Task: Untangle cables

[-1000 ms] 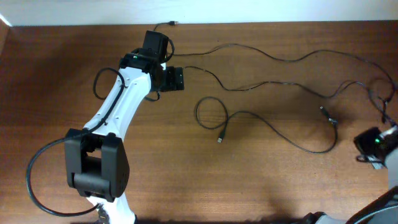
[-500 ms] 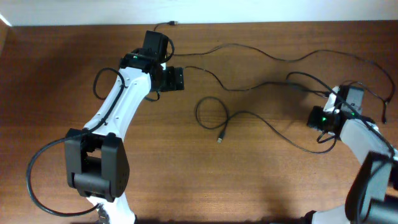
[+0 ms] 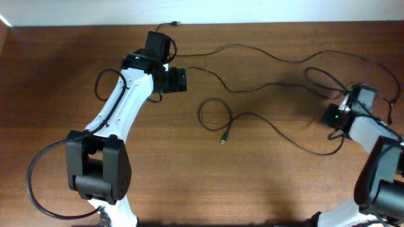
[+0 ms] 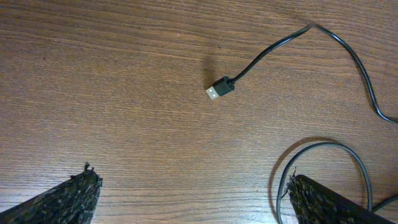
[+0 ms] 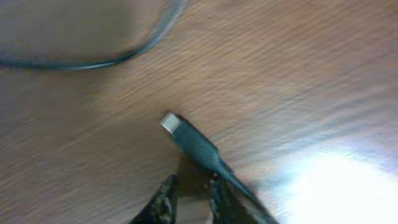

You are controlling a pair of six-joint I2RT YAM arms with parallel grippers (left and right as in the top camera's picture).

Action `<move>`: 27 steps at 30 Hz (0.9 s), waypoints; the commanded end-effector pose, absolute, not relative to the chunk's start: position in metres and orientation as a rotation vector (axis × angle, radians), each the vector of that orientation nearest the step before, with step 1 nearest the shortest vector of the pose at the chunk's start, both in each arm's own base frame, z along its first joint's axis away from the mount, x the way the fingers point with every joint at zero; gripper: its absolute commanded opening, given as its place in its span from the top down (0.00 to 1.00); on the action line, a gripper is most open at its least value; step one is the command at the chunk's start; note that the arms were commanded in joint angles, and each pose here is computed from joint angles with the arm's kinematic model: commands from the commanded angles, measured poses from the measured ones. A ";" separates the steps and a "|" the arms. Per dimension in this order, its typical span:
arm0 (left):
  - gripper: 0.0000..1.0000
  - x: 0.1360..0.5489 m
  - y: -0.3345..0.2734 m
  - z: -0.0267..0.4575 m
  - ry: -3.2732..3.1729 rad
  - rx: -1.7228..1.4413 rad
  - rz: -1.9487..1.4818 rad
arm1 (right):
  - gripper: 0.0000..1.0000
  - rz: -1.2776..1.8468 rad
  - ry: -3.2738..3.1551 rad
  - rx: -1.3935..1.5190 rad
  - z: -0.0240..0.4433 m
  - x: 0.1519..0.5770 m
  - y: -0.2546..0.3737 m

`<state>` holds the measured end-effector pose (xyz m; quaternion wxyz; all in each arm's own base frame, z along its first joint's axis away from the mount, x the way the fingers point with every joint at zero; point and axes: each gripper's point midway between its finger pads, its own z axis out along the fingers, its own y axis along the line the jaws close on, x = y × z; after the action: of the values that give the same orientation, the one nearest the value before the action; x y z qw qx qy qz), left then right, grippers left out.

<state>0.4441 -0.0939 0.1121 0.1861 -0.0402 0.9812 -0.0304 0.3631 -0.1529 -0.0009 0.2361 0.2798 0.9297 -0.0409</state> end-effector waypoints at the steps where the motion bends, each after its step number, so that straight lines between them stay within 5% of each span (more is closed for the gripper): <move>1: 0.01 0.445 -0.091 0.118 2.747 -0.099 -0.071 | 0.84 -0.177 2.616 1.066 -0.037 0.305 -0.187; 12: 0.01 0.445 -0.091 0.118 2.747 -0.099 -0.071 | 0.90 -0.183 2.357 1.705 -0.042 0.223 -0.256; 27: 0.01 0.445 -0.091 0.118 2.747 -0.099 -0.071 | 0.96 -0.059 2.337 1.621 -0.027 0.240 -0.251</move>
<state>0.4441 -0.0939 0.1121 0.1862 -0.0389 0.9813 -0.0302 0.2567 -0.2741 -0.0025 0.1948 0.5646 0.8009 -0.0414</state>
